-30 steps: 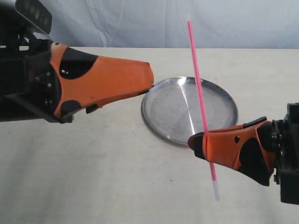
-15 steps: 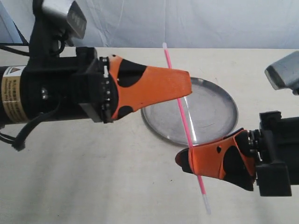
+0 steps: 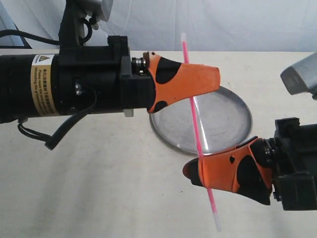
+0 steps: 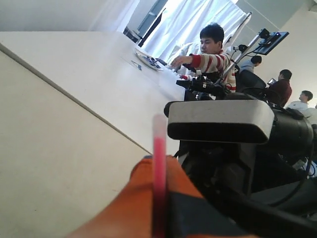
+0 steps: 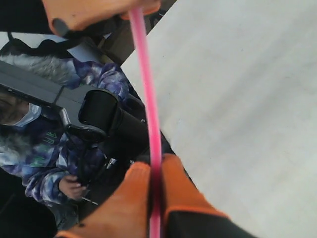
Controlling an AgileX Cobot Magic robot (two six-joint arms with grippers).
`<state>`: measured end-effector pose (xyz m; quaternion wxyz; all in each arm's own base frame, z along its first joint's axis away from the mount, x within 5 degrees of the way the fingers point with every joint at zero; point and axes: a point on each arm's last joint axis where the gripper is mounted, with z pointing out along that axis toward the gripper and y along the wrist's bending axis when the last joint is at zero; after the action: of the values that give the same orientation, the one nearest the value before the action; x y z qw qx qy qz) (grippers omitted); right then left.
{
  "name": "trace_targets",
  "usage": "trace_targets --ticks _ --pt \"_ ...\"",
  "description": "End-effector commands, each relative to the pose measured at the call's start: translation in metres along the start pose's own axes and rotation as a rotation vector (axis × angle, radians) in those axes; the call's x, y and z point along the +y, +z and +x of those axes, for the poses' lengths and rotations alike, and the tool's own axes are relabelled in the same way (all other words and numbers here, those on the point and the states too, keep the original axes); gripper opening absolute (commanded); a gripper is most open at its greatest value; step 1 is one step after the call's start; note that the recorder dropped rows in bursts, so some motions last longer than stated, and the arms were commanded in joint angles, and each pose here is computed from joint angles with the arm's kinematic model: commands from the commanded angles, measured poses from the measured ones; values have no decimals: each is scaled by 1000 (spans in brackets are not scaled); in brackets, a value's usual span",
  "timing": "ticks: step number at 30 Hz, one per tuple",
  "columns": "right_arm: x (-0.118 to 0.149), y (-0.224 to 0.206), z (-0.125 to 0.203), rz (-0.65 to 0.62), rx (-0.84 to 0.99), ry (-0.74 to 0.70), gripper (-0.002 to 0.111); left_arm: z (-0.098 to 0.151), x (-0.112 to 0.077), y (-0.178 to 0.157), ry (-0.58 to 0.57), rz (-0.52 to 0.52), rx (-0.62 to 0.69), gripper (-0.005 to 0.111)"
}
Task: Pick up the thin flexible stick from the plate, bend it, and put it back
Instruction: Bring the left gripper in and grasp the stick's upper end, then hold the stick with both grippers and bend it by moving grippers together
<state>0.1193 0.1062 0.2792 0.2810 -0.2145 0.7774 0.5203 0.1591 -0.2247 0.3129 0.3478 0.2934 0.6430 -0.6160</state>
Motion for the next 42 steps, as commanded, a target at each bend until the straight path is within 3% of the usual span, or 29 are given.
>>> trace_targets --ticks 1,4,9,11,15,21,30,32,36,42 --pt "-3 0 -1 29 -17 -5 -1 0 0 1 42 -1 7 0" --pt "-6 0 0 60 -2 -22 11 0 0 1 44 -1 9 0" --pt "-11 -1 2 119 14 -49 56 0 -2 1 44 16 9 0" --pt "-13 -1 2 140 17 -49 63 0 -3 1 44 23 8 0" --pt "-13 -1 2 137 22 -50 58 -3 -3 1 46 33 -30 0" --pt "-13 -1 0 143 -6 -39 41 -11 -5 1 47 53 -116 0" --pt "-16 -2 -7 169 -87 -6 51 -13 -9 0 35 97 -141 0" --pt "-15 -2 -7 160 -81 -6 43 -13 -9 0 37 96 -138 0" --pt "-13 -1 -6 139 -68 -7 -1 -12 -9 0 44 93 -130 0" --pt "-2 -1 -4 36 -54 -9 -1 -2 -2 1 168 19 -21 0"
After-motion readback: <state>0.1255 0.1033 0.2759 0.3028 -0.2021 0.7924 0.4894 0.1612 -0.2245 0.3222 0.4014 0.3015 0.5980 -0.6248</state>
